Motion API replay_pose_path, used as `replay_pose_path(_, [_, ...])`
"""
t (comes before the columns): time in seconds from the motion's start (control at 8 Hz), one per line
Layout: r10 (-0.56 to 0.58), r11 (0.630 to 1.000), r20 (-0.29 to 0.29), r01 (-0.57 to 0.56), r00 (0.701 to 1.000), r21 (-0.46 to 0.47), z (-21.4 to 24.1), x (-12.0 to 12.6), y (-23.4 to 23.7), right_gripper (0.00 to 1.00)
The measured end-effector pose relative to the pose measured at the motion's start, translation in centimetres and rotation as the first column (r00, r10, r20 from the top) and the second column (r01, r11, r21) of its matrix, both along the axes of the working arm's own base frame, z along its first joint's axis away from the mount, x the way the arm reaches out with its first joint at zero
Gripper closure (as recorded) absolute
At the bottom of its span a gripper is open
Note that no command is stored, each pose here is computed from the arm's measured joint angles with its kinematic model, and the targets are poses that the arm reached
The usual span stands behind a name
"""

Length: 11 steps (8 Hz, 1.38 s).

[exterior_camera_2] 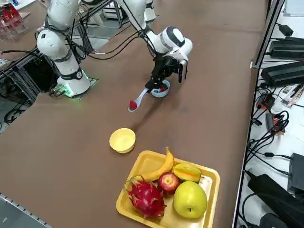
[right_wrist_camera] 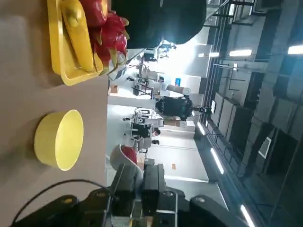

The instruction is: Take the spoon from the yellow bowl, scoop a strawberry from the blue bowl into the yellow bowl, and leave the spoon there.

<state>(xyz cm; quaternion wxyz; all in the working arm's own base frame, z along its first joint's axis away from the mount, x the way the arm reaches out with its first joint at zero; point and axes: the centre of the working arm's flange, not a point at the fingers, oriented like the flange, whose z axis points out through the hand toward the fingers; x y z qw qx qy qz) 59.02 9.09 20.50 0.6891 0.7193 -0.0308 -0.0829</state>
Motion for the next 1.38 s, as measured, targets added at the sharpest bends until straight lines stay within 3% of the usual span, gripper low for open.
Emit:
replay_pose_path(0.62, [0.01,0.999,-0.084,-0.006,0.996,0.047,-3.1,-1.3,-5.6,0.89])
replay_pose_path(1.0, [0.014,0.996,-0.231,0.006,0.973,0.086,-3.1,-1.2,-6.9,0.89])
replay_pose_path(1.38, [0.049,0.99,-0.335,-0.001,0.941,0.142,-3.4,-0.8,-7.5,0.89])
